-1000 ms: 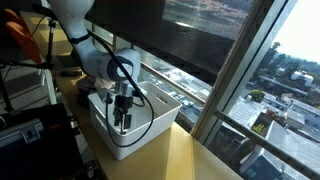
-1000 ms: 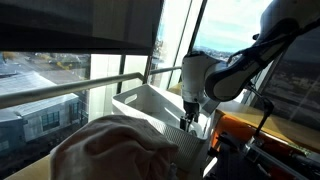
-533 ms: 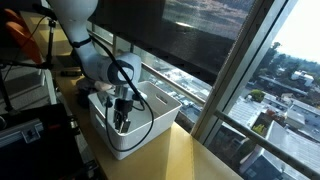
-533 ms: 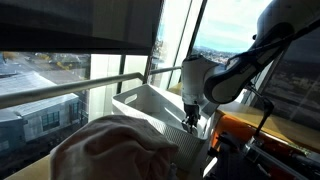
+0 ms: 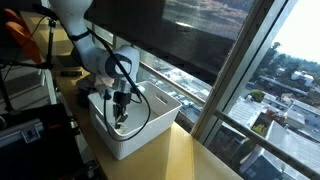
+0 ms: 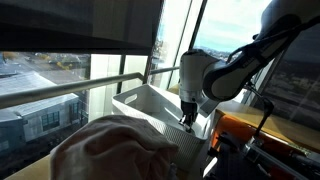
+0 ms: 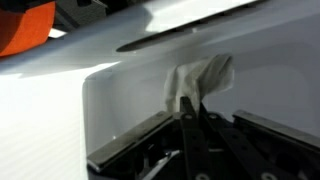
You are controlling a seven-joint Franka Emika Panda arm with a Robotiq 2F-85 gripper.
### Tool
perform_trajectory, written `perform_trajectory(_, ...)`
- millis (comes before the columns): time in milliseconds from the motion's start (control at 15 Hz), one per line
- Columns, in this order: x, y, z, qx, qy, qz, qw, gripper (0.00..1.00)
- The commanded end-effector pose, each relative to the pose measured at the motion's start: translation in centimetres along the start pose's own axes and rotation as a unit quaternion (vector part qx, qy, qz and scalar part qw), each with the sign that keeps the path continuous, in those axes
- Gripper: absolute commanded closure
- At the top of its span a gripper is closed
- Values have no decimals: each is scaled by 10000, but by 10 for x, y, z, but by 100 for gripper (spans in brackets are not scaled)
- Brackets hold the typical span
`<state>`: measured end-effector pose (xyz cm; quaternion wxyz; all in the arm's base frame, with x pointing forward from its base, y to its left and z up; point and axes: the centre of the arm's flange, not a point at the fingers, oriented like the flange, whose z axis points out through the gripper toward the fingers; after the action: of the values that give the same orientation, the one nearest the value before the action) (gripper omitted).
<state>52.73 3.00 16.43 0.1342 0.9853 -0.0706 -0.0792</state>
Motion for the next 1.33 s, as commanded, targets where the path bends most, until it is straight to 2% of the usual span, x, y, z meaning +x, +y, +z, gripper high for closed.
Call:
perform_trajectory(0,-5,-19,-67,294,257,-142,9991,99)
perform_trajectory(200,-9,-40,-140,485,775,-297,9954,99)
perform_trajectory(467,-25,-75,-246,617,1546,-657,9839,99)
perform_trajectory(600,-41,-101,-296,706,1804,-867,9772,99)
perform_trajectory(733,-54,-139,-322,763,1981,-1149,9704,99)
perform_trajectory(867,-63,-172,-328,857,2113,-1437,9630,99)
perform_trajectory(1000,-66,-195,-310,970,2183,-1711,9559,99)
perform_trajectory(1267,-42,-214,-246,1218,1933,-1925,9543,99)
